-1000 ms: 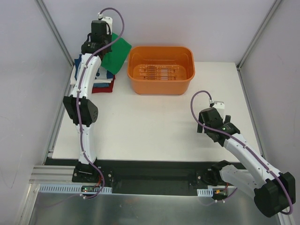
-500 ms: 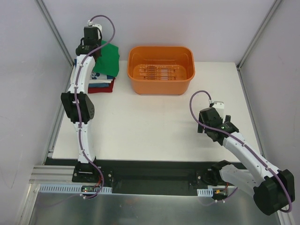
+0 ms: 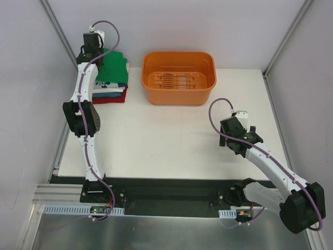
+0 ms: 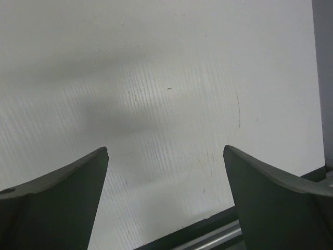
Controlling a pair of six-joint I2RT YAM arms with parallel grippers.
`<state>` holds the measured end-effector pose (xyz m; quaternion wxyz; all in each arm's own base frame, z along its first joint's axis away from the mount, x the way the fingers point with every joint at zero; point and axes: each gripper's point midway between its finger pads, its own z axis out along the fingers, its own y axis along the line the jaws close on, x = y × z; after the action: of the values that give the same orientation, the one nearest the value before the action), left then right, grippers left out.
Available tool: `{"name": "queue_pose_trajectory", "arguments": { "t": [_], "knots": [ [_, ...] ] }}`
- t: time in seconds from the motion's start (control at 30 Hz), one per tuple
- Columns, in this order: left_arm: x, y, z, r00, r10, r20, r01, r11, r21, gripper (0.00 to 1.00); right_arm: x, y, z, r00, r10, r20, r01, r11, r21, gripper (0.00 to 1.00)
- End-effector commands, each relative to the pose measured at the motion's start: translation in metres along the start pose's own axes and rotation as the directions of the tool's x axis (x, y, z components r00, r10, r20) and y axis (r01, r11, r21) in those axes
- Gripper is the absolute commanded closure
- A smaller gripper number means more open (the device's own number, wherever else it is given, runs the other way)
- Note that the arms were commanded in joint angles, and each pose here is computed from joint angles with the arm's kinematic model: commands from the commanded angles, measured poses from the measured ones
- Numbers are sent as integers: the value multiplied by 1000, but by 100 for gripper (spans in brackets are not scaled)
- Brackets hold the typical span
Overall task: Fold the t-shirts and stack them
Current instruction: Put the neatly folded tshirt into the corner of the board with the left arm
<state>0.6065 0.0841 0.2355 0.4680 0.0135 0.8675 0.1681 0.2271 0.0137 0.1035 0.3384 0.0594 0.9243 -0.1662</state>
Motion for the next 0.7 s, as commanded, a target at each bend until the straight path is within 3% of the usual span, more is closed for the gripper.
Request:
{"name": "queue_pose_trajectory", "arguments": {
  "t": [0.0, 0.13, 0.27, 0.3, 0.33, 0.37, 0.4, 0.47, 0.67],
  "knots": [
    [-17, 18, 11, 997, 13, 81, -10, 999, -35, 89, -17, -6, -8, 999, 34, 33, -35, 999, 27, 3],
    [-8, 30, 19, 998, 28, 59, -22, 994, -104, 89, -19, -11, -10, 998, 38, 41, -40, 998, 44, 3],
    [-8, 39, 12, 998, 7, 57, 1, 992, -130, 71, -18, -17, -14, 998, 40, 40, -42, 997, 63, 3],
    [-10, 41, 9, 998, 2, 63, 6, 991, -134, 48, -19, -18, -16, 998, 45, 48, -48, 997, 59, 3],
    [-12, 41, 5, 998, -6, 67, 14, 991, -131, 32, -18, -19, -17, 997, 49, 51, -52, 997, 56, 3],
    [-15, 40, -5, 997, -16, 75, 24, 993, -117, 17, -17, -20, -17, 997, 54, 53, -57, 997, 58, 3],
    [-16, 39, -10, 996, -31, 81, 39, 994, -104, 9, -17, -22, -19, 996, 65, 61, -69, 996, 55, 3],
    [-15, 34, -29, 996, -42, 83, 48, 996, -76, 1, -16, -22, -21, 995, 73, 70, -76, 996, 45, 3],
    [-6, 19, -67, 992, -101, 71, 104, 994, -28, 1, -16, -19, -27, 991, 100, 85, -99, 995, -11, 3]
  ]
}}
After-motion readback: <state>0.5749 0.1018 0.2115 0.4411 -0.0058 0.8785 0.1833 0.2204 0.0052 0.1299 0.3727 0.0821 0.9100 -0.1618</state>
